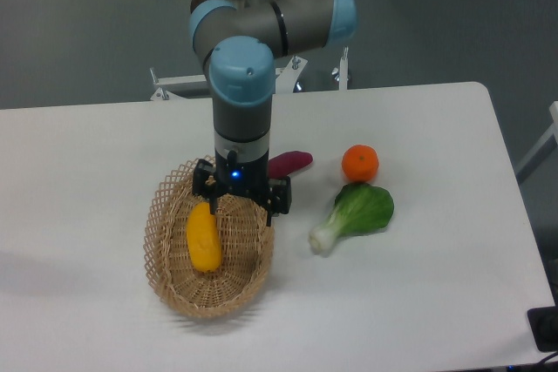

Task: Pick up the mango from the basket
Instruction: 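Lower the gripper onto the yellow mango in the basket, then close the gripper fingers around the yellow mango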

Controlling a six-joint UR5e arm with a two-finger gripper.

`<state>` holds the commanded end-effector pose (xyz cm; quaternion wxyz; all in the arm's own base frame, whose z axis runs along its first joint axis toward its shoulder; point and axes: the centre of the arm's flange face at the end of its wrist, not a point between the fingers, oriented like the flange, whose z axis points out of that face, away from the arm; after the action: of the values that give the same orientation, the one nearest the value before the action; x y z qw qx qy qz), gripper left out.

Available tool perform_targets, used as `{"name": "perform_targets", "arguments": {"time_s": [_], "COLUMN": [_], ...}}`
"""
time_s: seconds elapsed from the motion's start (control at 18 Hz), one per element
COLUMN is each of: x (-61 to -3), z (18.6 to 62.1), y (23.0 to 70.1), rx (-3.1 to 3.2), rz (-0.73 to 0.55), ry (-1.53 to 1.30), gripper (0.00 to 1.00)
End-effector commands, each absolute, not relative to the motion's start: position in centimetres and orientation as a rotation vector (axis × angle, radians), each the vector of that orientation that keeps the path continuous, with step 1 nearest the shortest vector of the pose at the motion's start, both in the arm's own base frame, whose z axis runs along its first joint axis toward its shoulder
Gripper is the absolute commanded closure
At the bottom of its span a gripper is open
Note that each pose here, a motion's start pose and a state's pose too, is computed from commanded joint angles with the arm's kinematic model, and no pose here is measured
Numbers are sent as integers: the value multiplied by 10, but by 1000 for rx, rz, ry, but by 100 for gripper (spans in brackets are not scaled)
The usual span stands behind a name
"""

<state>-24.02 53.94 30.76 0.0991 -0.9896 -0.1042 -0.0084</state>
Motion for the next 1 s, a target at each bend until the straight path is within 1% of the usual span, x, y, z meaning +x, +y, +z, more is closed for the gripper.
{"name": "perform_targets", "arguments": {"time_s": [0.28, 0.56, 0.78, 1.0], "x": [-221, -213, -214, -211], "z": [274, 244, 234, 222], "y": [563, 571, 574, 577], "rx": [-2933, -2975, -2978, -3003], "rz": [-30, -44, -44, -11], "ry": [-289, -305, -310, -326], "gripper": [0, 0, 0, 0]}}
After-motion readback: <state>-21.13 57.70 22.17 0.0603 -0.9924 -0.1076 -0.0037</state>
